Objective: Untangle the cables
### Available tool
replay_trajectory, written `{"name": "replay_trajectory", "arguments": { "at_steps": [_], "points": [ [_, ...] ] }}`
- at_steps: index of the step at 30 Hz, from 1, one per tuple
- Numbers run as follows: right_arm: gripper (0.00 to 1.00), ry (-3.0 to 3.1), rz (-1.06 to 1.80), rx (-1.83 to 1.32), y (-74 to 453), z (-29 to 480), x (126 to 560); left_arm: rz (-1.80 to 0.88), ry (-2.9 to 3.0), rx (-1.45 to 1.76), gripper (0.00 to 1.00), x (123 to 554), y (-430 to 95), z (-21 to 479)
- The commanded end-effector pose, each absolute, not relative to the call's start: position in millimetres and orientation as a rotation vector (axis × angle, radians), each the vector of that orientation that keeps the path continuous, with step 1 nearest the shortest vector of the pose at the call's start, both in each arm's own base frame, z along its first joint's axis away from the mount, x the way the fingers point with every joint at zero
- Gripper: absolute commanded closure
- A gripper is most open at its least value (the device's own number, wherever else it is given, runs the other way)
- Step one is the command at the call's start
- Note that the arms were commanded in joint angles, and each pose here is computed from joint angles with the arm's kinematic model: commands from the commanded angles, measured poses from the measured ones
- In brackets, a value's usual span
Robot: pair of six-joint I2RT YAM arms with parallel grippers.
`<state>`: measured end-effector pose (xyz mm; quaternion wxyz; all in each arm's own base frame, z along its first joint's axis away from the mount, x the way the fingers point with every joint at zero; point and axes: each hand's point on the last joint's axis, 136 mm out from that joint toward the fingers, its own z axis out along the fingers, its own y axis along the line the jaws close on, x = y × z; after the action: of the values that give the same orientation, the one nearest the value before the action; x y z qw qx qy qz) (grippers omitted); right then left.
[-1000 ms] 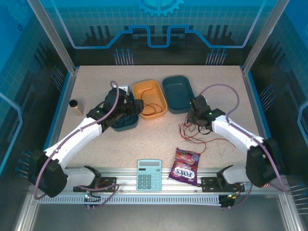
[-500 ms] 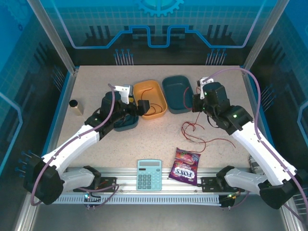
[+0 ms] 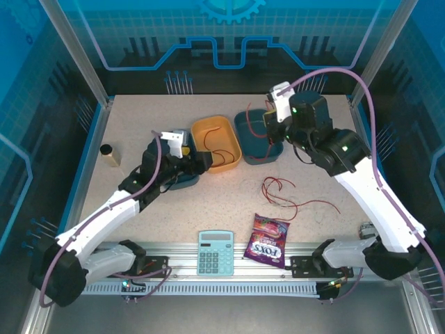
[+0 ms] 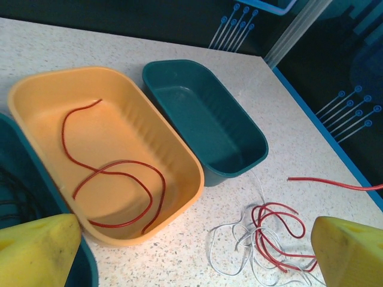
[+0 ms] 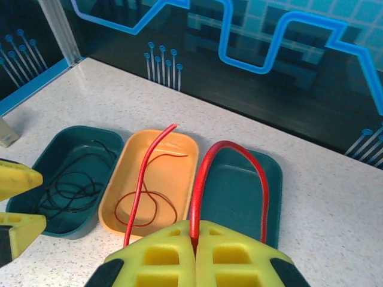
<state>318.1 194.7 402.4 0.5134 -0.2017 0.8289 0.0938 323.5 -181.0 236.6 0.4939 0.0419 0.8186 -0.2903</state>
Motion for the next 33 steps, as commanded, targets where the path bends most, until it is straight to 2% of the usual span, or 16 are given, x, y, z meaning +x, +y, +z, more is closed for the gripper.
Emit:
{"name": "replay_trajectory", "arguments": {
  "at_steps": [1, 10, 17, 25, 31, 33],
  "points": [
    [0.95, 1.989, 0.285, -0.594, 228.0, 396.6, 326.3, -0.647, 1.926, 0.017, 0.01, 318.8, -161.1, 249.3],
    [0.96, 2.012, 0.335, -0.710, 293.4, 365.3, 377.6, -0.575, 1.891, -0.097, 0.01, 288.4, -124.5, 251.0],
    [0.97, 2.086, 0.235, -0.792, 329.2, 304.4, 430.2, -0.574, 1.893, -0.139, 0.01, 272.9, -112.9, 247.3],
    [0.96, 2.223, 0.147, -0.826, 345.5, 233.0, 473.6, -0.571, 1.919, -0.149, 0.01, 268.7, -110.8, 241.5],
    [0.94, 2.332, 0.144, -0.844, 346.8, 184.1, 481.2, -0.550, 1.921, -0.158, 0.01, 268.6, -107.4, 240.1],
    [0.94, 2.393, 0.126, -0.856, 345.0, 152.7, 483.1, -0.548, 1.922, -0.159, 0.01, 268.4, -107.0, 239.7]
  ]
}}
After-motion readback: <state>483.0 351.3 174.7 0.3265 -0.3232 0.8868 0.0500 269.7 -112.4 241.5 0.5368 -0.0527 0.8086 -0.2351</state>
